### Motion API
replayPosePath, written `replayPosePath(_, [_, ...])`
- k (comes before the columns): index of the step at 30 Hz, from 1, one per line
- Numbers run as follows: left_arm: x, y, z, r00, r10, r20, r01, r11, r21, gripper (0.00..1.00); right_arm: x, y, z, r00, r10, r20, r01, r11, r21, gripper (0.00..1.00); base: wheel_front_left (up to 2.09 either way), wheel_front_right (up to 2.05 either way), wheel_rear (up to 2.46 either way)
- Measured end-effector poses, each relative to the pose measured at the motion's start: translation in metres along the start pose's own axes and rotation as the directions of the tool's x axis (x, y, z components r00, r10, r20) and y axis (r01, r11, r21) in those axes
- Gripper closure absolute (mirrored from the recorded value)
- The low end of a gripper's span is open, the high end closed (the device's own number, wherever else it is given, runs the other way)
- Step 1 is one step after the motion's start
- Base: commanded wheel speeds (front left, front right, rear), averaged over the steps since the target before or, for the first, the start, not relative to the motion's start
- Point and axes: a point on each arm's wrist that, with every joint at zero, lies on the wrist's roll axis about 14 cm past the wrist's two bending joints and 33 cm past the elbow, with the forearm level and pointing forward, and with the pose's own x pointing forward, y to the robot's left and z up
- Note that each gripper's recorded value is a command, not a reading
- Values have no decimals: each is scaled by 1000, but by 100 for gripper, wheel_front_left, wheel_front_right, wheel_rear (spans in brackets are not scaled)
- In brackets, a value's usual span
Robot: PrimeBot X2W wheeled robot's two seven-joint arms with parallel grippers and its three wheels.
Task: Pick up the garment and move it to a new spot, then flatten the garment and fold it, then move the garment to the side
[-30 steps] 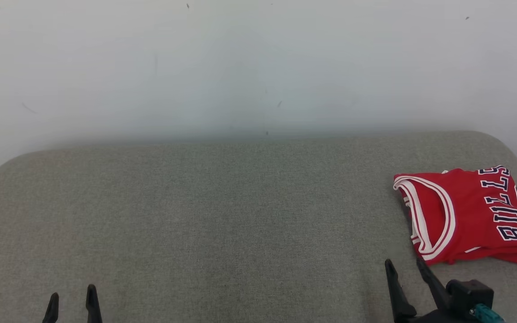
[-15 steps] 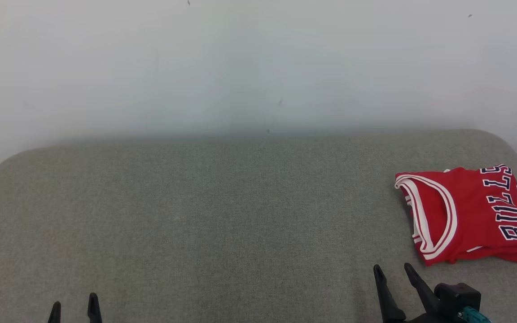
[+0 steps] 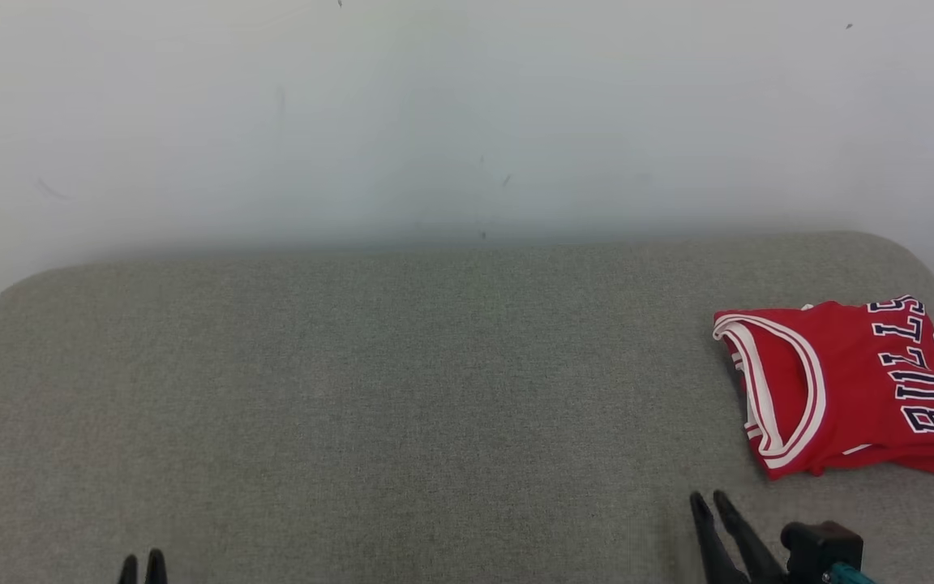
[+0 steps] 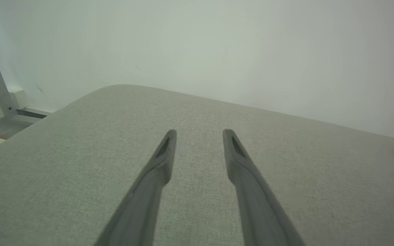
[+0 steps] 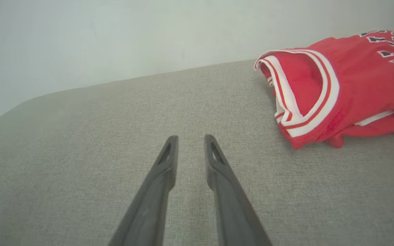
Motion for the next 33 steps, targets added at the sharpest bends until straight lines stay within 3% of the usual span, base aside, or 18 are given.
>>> replayPosePath(6, [-5, 3, -19, 998, 24, -65, -26, 999, -39, 100, -11, -5, -29, 996, -22, -88, 26, 999, 38, 100, 0, 0, 0])
replayPosePath(15, [-2, 9, -23, 993, 59, -97, -76, 980, -184, 100, -8, -9, -25, 996, -38, -75, 52, 979, 198, 100, 0, 0, 0])
replayPosePath(33, [13, 12, -20, 989, 86, -119, -131, 886, -444, 100, 5, -13, -5, 998, -55, -16, 56, 884, 464, 100, 0, 0, 0])
